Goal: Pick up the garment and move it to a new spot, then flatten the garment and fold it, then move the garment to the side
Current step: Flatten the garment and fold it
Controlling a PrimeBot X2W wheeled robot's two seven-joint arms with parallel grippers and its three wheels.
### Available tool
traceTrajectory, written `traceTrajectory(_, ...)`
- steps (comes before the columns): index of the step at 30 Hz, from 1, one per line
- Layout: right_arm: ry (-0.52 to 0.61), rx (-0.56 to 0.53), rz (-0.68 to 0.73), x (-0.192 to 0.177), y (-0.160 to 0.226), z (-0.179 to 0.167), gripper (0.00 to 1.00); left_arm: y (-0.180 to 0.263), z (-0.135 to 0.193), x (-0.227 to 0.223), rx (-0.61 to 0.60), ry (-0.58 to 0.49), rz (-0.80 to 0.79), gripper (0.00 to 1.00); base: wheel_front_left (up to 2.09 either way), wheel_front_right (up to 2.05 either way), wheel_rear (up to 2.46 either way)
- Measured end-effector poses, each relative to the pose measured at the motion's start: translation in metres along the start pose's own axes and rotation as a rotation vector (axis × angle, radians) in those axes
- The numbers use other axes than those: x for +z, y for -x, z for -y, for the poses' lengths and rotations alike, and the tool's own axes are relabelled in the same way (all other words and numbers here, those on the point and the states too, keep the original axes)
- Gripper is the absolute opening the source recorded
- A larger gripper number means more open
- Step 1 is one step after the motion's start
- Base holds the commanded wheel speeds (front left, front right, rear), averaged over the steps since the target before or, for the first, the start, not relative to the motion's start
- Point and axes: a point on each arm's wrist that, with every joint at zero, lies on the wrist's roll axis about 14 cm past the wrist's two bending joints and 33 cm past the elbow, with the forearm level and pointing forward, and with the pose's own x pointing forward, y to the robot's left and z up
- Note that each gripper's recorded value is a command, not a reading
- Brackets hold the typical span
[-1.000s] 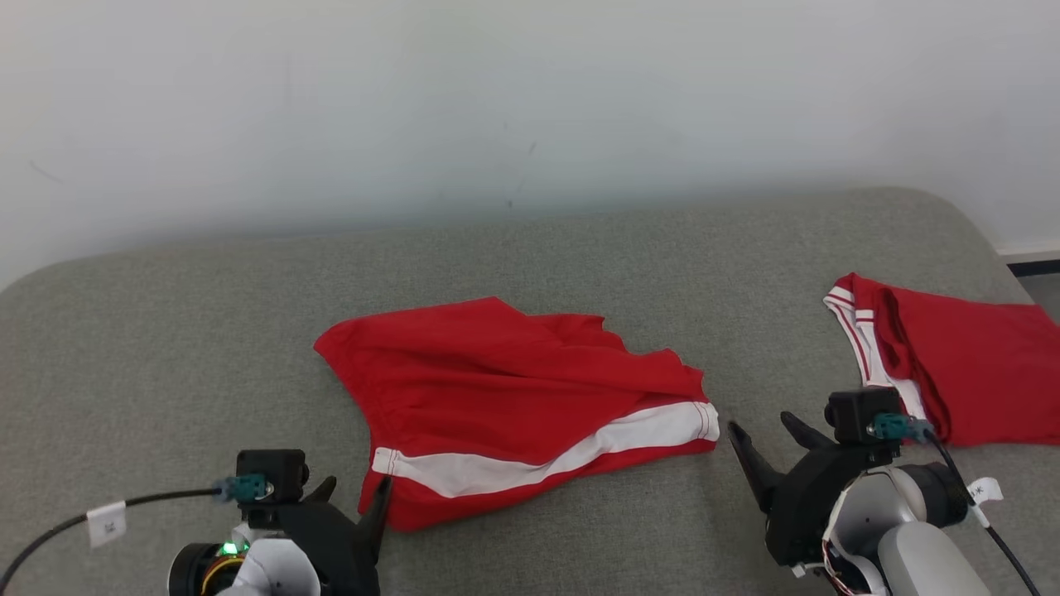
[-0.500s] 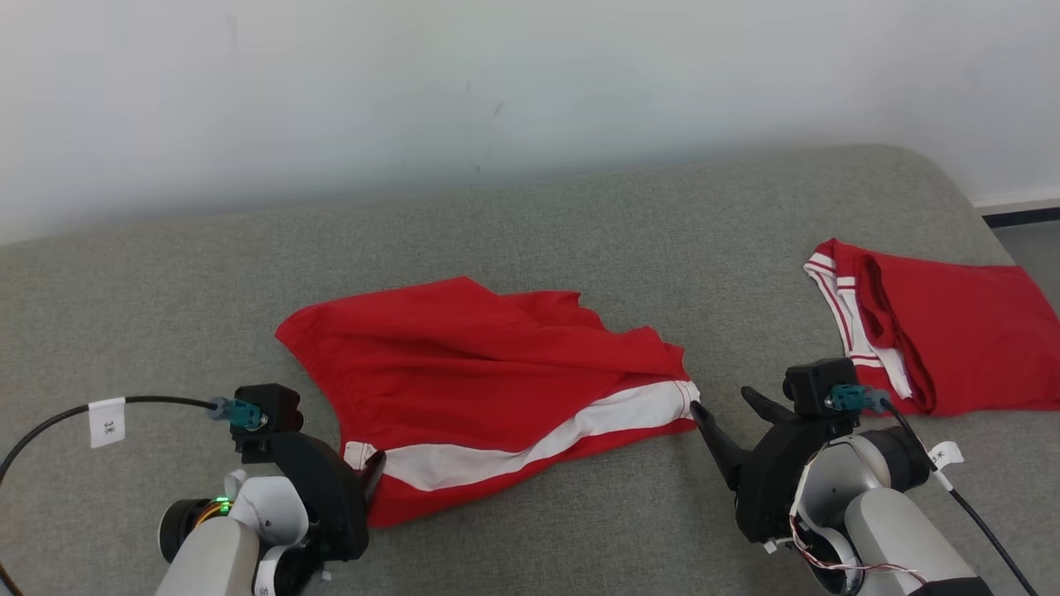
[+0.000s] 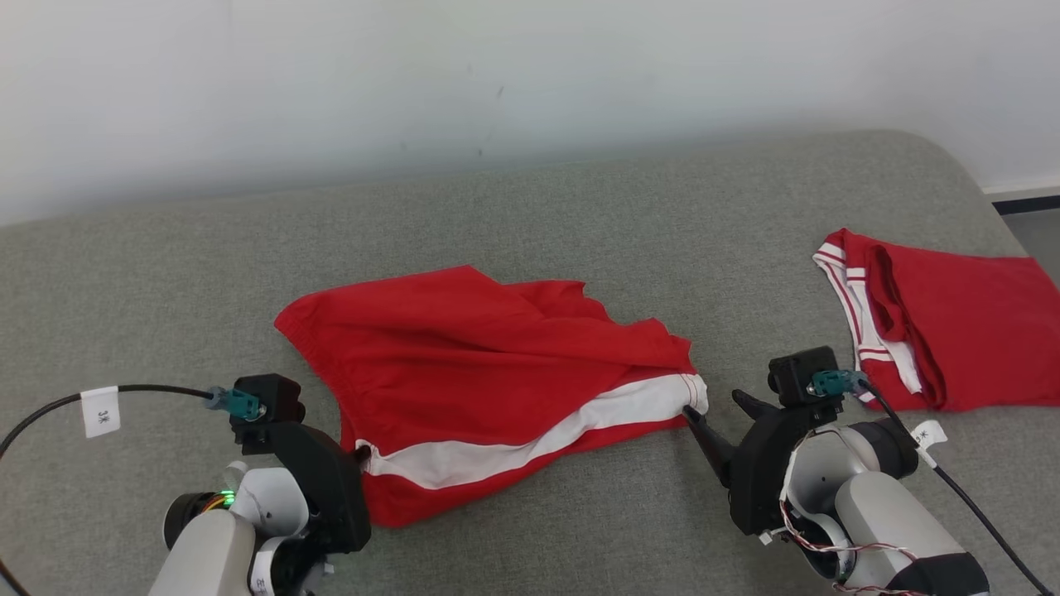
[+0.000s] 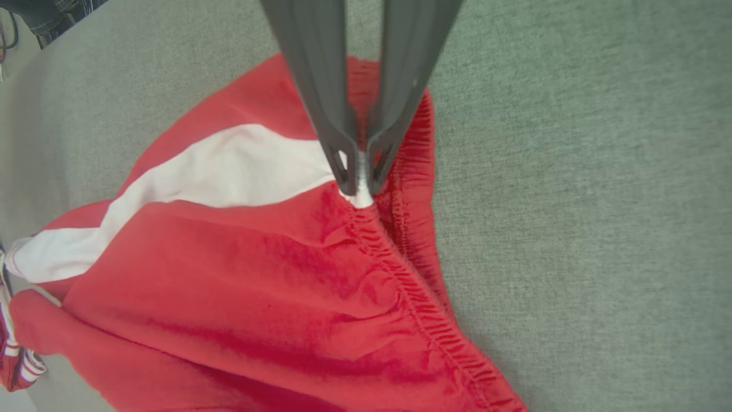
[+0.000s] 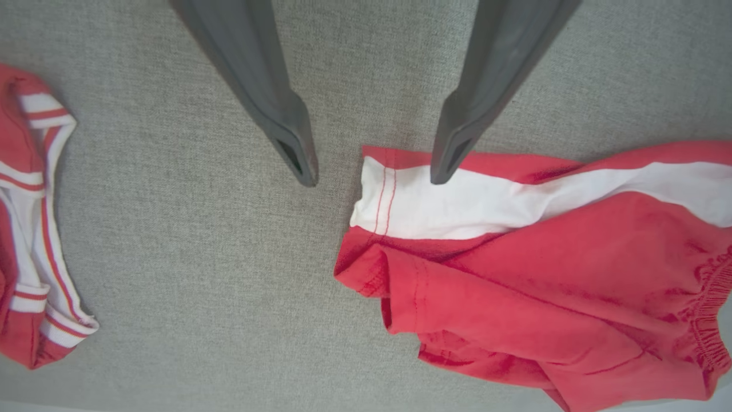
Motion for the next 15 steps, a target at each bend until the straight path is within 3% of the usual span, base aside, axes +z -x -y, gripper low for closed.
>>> traceTrajectory(9,0.014,0.000,-0.143,-0.013,-0.018,0.005,1.00,0.000,-0.008,0.009,-0.022,0.089,0.037,0.00,0.00,0.00,0.00)
traceTrajectory(15,0.007,0.014,-0.168,-0.015,-0.029,-0.002,1.00,-0.001,-0.009,0.012,-0.032,0.103,0.043,0.00,0.00,0.00,0.00)
